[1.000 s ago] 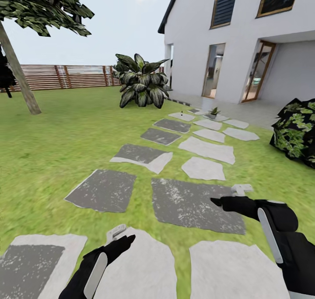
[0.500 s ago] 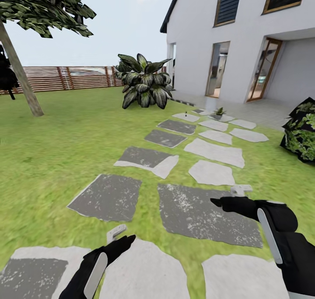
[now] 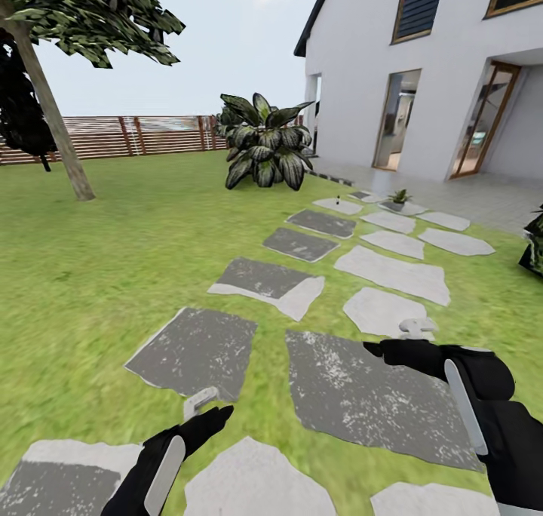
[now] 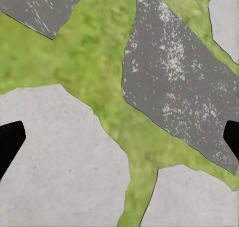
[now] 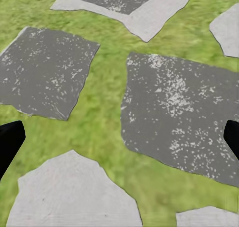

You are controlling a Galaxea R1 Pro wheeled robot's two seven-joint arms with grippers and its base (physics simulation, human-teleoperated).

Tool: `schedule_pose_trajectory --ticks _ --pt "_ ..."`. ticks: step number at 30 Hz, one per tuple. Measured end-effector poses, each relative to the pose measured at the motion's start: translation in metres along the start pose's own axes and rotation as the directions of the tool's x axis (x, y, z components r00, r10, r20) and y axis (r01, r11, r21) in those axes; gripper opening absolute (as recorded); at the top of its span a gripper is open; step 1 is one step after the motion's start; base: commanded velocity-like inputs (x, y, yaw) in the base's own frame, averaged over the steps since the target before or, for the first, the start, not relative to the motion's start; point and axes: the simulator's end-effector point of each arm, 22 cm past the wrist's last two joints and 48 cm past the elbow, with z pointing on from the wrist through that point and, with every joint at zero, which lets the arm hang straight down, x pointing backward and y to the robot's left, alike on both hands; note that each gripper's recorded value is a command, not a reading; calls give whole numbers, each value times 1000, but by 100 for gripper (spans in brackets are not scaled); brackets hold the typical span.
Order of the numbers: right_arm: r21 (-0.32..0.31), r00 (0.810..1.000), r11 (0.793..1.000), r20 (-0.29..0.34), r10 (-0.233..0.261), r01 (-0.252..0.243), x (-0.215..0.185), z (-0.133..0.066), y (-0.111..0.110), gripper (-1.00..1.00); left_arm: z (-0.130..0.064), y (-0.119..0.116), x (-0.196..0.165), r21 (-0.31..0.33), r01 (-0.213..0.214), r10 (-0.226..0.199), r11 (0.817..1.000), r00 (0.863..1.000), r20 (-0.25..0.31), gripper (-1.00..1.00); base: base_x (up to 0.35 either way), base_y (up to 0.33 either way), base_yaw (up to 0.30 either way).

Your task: Pick up the pesticide atomizer in the garden and spray insectifuge to fully cover both potted plants in the garden.

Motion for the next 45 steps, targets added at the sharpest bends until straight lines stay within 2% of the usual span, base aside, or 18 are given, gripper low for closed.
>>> schedule_pose_trajectory --ticks 22,37,45 --pt "-3 1000 1000 1 1 -1 0 0 2 100 0 0 0 -1 0 0 1000 1000 0 100 338 0 13" --pt "-2 1000 1000 7 -1 1 -3 -2 1 100 -1 -1 -2 2 -1 1 1000 1000 4 100 338 0 235" --pt "-3 1000 1000 6 0 0 -2 -2 2 100 -1 -1 -2 2 -1 1 1000 1000 4 100 338 0 63"
